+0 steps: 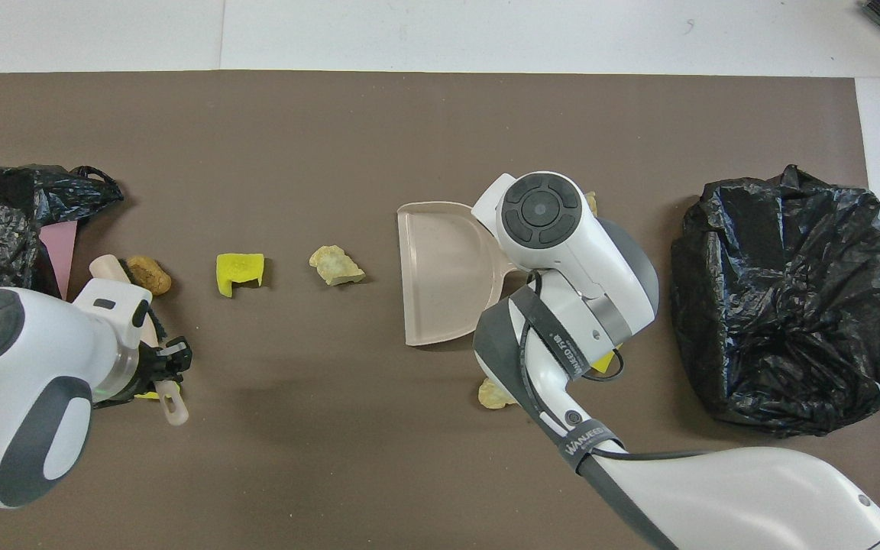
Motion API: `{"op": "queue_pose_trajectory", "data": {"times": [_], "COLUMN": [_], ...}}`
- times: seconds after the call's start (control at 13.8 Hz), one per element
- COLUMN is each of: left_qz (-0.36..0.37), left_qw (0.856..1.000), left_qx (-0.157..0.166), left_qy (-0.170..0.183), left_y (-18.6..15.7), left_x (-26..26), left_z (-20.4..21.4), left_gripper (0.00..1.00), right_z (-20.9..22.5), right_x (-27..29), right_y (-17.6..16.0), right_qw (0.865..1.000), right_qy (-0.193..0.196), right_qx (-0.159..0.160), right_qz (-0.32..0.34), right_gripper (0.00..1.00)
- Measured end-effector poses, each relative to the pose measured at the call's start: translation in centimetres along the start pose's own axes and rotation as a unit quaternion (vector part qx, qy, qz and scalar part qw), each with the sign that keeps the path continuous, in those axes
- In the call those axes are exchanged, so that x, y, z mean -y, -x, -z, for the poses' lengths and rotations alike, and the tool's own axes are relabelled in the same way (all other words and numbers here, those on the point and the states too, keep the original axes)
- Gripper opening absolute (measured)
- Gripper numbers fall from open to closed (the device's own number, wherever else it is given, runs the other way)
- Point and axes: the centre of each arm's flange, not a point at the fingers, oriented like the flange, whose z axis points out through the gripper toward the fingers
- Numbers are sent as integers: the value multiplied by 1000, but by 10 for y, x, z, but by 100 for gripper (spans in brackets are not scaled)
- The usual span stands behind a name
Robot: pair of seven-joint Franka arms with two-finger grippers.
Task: Sweep and dump trash in bin
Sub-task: 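Sweep the sponge pieces toward the dustpan with the left gripper's brush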
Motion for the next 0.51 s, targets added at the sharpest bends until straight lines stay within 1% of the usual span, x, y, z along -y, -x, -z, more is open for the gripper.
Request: {"op": "queue_pose_trajectory", "data": {"times": [0.14, 0.22, 0.36, 0.51], "left_qz": [-17, -28, -50, -87], "left_qw": [1000, 1000, 999, 996], "left_qx": [1, -4, -12, -12], "left_qy": [5, 9, 11, 6], "left_y": [-20, -28, -37, -38], "left_x": [30, 38, 32, 14], "left_z": [-2, -5, -18, -36], "left_gripper": [27, 27, 27, 27], "right_z": [0, 0, 0, 0], "right_x": [0, 0, 0, 0], "right_y": [0, 0, 0, 0], "right_qw": [1000, 1000, 1000, 1000], "right_qy": [0, 0, 0, 0], "right_qx": [0, 0, 0, 0], "right_qz": [0, 0, 0, 0], "right_gripper": [31, 31, 31, 31]}}
